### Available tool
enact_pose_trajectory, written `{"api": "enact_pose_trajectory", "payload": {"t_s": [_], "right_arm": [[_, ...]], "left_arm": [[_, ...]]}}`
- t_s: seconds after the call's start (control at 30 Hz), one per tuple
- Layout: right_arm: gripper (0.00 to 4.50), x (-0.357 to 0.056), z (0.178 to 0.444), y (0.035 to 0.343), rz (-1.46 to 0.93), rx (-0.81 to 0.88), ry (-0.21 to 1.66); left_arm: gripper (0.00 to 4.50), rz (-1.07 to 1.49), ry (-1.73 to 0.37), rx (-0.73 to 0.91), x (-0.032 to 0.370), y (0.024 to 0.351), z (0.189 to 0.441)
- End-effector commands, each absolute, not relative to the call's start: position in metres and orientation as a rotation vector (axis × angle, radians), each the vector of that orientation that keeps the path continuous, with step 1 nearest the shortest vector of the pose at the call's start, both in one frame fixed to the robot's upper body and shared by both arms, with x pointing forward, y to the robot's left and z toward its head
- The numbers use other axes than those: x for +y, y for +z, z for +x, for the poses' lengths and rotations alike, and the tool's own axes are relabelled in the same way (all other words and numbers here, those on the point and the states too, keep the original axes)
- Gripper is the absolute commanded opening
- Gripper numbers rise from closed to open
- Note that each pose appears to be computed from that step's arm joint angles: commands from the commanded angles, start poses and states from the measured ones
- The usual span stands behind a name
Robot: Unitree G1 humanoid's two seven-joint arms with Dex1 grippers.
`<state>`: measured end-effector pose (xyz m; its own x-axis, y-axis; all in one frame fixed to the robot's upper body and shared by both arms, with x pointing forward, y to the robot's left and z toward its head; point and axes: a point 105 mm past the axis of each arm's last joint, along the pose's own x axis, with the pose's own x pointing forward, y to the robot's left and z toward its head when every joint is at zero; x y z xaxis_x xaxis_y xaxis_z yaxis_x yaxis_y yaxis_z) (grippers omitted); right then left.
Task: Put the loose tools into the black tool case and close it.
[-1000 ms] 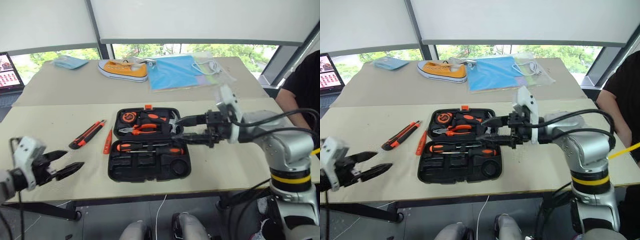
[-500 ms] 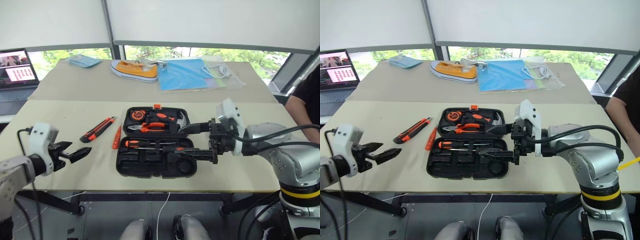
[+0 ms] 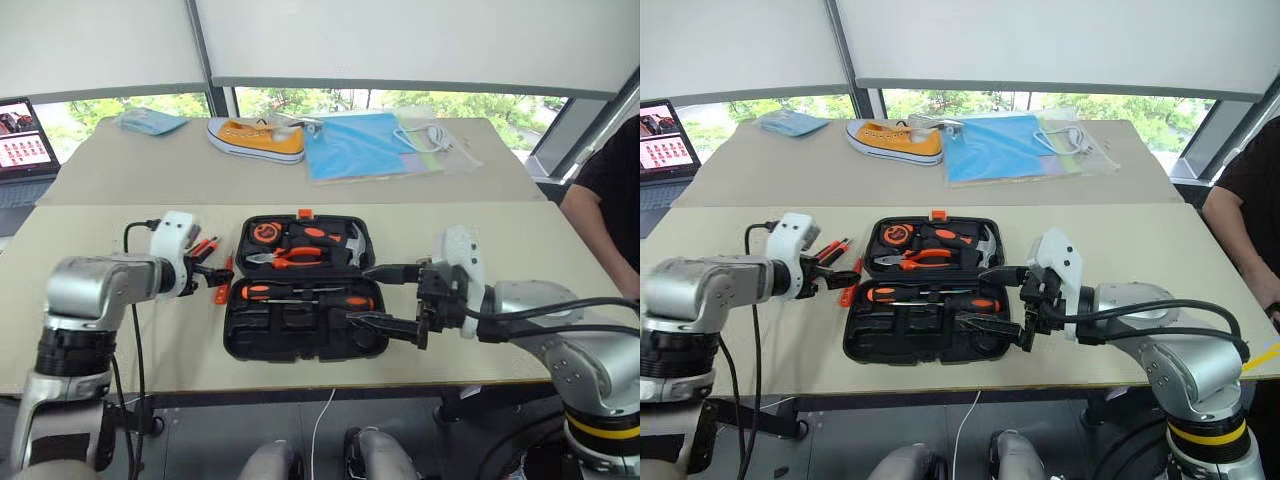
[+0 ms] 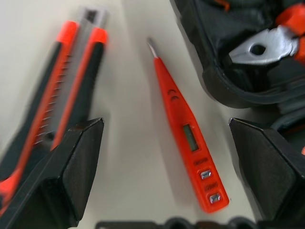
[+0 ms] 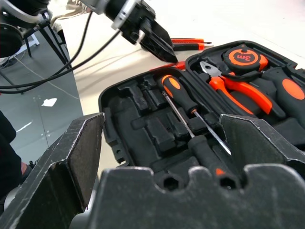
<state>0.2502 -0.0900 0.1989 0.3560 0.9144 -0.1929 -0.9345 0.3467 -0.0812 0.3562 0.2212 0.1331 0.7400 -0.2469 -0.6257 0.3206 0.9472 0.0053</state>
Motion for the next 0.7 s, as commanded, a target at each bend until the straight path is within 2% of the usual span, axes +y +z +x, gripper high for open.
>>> {"api": "enact_pose_trajectory", "payload": {"t_s": [0.03,0.13,0.2,0.23,0.43,0.57,0.7], "right_arm": [[4.48,-0.088,0.244,0.211,-0.223,0.046,1.205],[4.50,-0.089,0.243,0.212,-0.227,0.047,1.202],[4.50,-0.090,0.244,0.214,-0.233,0.048,1.199],[4.50,-0.091,0.244,0.214,-0.238,0.048,1.197],[4.50,-0.097,0.244,0.214,-0.241,0.081,1.202],[4.50,-0.104,0.237,0.205,-0.229,0.190,1.234],[4.50,-0.109,0.229,0.200,-0.258,0.236,1.262]], "left_arm": [[4.50,0.137,-0.321,0.672,0.213,0.127,0.364],[3.78,0.132,-0.350,0.719,0.203,0.114,0.363],[3.13,0.139,-0.338,0.733,0.206,0.110,0.363],[2.66,0.139,-0.321,0.736,0.211,0.109,0.363],[0.50,0.156,-0.267,0.696,0.242,0.128,0.363],[0.42,0.242,-0.299,0.612,0.267,0.160,0.365],[0.42,0.368,-0.596,0.427,0.240,0.208,0.362]]}}
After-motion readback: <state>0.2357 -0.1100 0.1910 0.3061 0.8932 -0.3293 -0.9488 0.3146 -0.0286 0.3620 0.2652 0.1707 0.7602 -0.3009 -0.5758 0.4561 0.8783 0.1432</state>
